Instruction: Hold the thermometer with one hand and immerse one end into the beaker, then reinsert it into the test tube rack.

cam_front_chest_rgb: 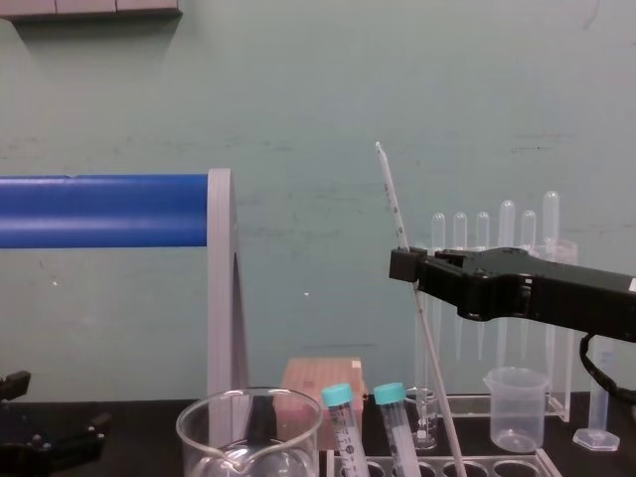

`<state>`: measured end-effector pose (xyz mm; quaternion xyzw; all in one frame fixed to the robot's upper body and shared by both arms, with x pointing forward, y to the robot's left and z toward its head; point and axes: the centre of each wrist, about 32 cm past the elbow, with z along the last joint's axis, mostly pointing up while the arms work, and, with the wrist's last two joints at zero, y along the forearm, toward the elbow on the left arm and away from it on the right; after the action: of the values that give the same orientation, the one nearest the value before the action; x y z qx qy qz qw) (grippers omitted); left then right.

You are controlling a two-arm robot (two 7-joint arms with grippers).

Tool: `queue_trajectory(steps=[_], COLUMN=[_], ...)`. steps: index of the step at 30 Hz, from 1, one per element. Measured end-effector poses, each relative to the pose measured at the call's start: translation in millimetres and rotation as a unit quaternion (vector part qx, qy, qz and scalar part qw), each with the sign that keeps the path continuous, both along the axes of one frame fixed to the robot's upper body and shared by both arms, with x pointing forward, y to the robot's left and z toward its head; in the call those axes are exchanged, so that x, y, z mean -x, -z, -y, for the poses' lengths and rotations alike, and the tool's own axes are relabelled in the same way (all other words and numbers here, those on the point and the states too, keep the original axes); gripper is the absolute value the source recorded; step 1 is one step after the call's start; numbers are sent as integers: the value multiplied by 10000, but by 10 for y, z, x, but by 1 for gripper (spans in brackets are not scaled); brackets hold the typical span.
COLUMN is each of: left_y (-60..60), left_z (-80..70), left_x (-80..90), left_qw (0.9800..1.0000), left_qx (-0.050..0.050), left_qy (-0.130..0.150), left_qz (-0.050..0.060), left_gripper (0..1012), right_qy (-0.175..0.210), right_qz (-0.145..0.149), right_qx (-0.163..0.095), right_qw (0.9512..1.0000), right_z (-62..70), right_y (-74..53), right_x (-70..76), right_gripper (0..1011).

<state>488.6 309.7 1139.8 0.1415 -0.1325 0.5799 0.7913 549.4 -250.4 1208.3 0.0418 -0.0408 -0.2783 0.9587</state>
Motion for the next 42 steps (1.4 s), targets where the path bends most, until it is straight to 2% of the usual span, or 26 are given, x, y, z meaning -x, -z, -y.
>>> queue_trajectory(steps=[10, 14, 15, 17, 18, 19, 25, 28, 33, 34, 36, 37, 40, 42], left_y=[0, 0, 0, 0, 0, 0, 0, 0, 0, 0, 0, 0, 0, 0], left_z=[0, 0, 0, 0, 0, 0, 0, 0, 0, 0, 0, 0, 0, 0], left_x=[0, 0, 0, 0, 0, 0, 0, 0, 0, 0, 0, 0, 0, 0], left_qw=[10000, 10000, 10000, 10000, 10000, 10000, 10000, 10000, 10000, 10000, 10000, 10000, 10000, 10000], left_qx=[0, 0, 0, 0, 0, 0, 0, 0, 0, 0, 0, 0, 0, 0], left_qy=[0, 0, 0, 0, 0, 0, 0, 0, 0, 0, 0, 0, 0, 0], left_qz=[0, 0, 0, 0, 0, 0, 0, 0, 0, 0, 0, 0, 0, 0], left_gripper=[1008, 1008, 1008, 1008, 1008, 1008, 1008, 1008, 1008, 1008, 1008, 1008, 1008, 1008], right_qy=[9, 12, 12, 12, 13, 14, 18, 20, 23, 23, 23, 22, 32, 156], right_qz=[-9, -14, -15, -16, -16, -17, -19, -21, -23, -23, -24, -24, -29, -39], right_qx=[-16, -23, -25, -27, -28, -28, -31, -32, -33, -33, -34, -34, -43, -141], right_qw=[10000, 10000, 10000, 10000, 10000, 10000, 10000, 10000, 10000, 10000, 10000, 10000, 10000, 9998], right_z=[5, 6, 6, 7, 7, 7, 8, 8, 8, 8, 8, 8, 10, 28], right_y=[1, 2, 2, 2, 2, 2, 2, 2, 2, 2, 2, 2, 2, -16], right_x=[1, 1, 1, 2, 2, 2, 2, 2, 2, 2, 2, 2, 4, 14], right_gripper=[80, 182, 241, 274, 330, 330, 563, 621, 781, 839, 865, 925, 979, 1003])
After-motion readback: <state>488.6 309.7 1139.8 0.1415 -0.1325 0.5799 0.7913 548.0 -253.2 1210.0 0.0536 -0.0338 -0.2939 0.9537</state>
